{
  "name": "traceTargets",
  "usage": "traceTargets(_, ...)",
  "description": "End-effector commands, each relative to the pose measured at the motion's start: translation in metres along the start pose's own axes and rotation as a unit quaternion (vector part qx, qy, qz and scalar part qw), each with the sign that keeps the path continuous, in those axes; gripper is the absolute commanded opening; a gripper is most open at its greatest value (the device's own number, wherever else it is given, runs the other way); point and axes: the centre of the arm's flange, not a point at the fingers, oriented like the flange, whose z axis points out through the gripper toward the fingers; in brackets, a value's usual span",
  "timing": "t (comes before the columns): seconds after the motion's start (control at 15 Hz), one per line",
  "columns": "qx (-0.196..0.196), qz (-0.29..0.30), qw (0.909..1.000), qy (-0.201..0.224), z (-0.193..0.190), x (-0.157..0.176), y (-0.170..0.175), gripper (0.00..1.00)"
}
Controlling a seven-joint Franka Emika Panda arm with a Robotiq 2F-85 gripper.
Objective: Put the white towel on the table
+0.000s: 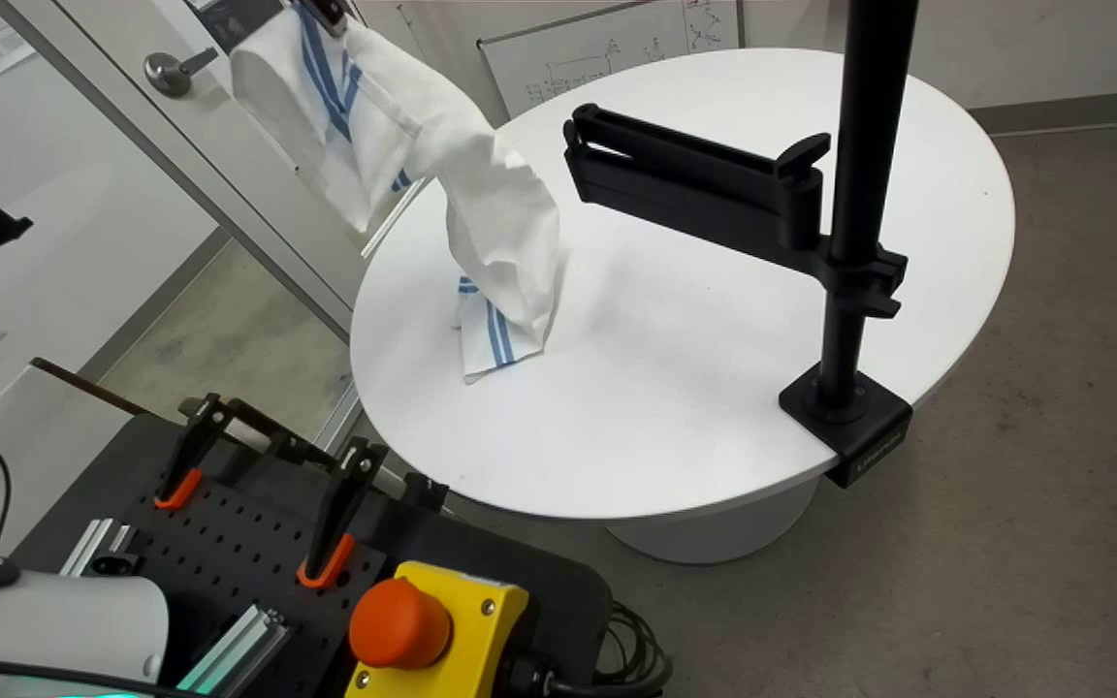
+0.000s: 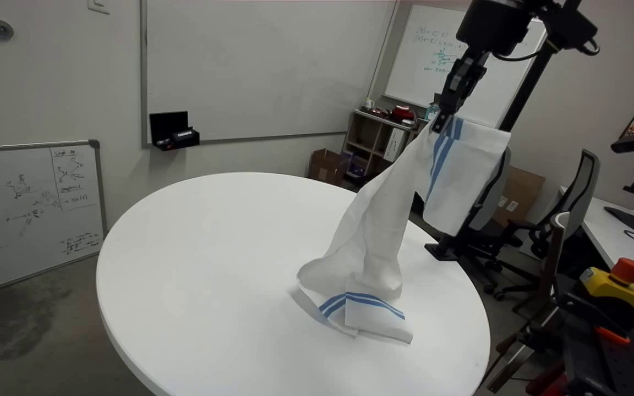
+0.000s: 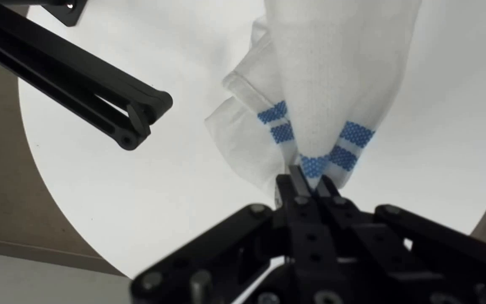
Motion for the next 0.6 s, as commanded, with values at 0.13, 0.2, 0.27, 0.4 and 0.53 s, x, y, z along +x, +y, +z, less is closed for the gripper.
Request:
traceTargets(0.13, -0.036, -0.048, 0.9968, -0.053, 0.041, -0.023, -0.013, 0.00)
traceTargets(0.2, -0.041, -0.056, 0.9958, -0.060, 0.046, -0.025, -0.015, 0.00)
traceTargets(0.27, -0.046, -0.064, 0.9946, -0.067, 0.053, -0.028, -0.016, 0.00)
traceTargets(0.4, -0.057, -0.074, 0.9925, -0.079, 0.065, -0.032, -0.020, 0.00)
traceTargets(0.53, -0.067, -0.078, 0.9911, -0.084, 0.074, -0.033, -0.023, 0.27)
